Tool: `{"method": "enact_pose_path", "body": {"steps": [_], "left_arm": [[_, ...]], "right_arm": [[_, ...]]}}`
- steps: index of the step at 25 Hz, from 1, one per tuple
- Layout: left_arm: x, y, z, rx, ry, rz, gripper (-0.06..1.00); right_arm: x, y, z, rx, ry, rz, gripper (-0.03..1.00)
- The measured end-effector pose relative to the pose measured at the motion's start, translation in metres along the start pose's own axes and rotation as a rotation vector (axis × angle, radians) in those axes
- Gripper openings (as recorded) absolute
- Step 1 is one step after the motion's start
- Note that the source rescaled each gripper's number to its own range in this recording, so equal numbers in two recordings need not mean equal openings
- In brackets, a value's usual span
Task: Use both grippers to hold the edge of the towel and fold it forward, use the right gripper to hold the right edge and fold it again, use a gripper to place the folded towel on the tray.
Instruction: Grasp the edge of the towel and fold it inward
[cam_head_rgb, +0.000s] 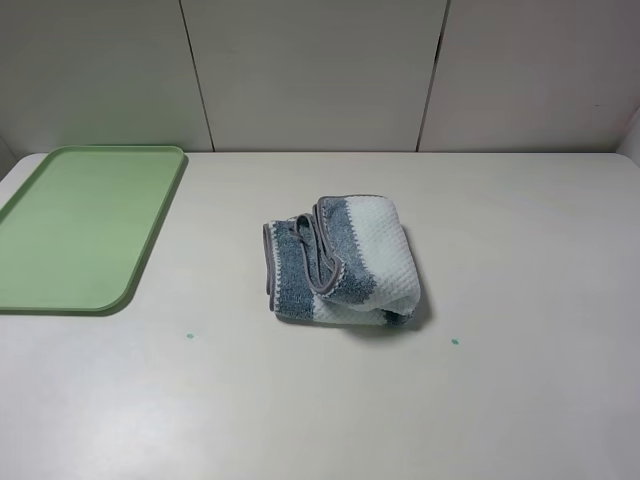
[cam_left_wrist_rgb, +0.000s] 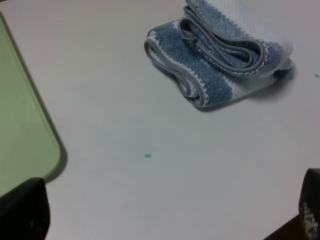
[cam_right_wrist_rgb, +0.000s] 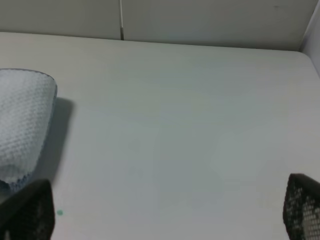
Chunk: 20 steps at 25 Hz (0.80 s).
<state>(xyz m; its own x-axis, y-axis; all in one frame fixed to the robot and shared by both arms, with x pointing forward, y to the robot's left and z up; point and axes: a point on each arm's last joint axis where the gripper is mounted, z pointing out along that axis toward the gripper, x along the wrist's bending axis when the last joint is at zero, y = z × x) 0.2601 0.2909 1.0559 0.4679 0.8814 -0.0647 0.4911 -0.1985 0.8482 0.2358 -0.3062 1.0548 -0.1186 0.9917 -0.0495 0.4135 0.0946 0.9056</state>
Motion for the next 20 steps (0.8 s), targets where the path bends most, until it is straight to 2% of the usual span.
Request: {"method": "enact_pose_path", "body": {"steps": [10, 16, 20], "left_arm": [[0.000, 0.000, 0.000, 0.000, 0.000, 0.000, 1.00], [-0.001, 0.006, 0.001, -0.061, -0.008, -0.033, 1.00], [-0.002, 0.017, 0.013, -0.006, -0.002, -0.063, 1.00]], "right_arm": [[0.000, 0.000, 0.000, 0.000, 0.000, -0.001, 1.00], [0.000, 0.000, 0.000, -0.001, 0.001, 0.000, 1.00], [0.000, 0.000, 0.000, -0.001, 0.001, 0.000, 1.00]]}}
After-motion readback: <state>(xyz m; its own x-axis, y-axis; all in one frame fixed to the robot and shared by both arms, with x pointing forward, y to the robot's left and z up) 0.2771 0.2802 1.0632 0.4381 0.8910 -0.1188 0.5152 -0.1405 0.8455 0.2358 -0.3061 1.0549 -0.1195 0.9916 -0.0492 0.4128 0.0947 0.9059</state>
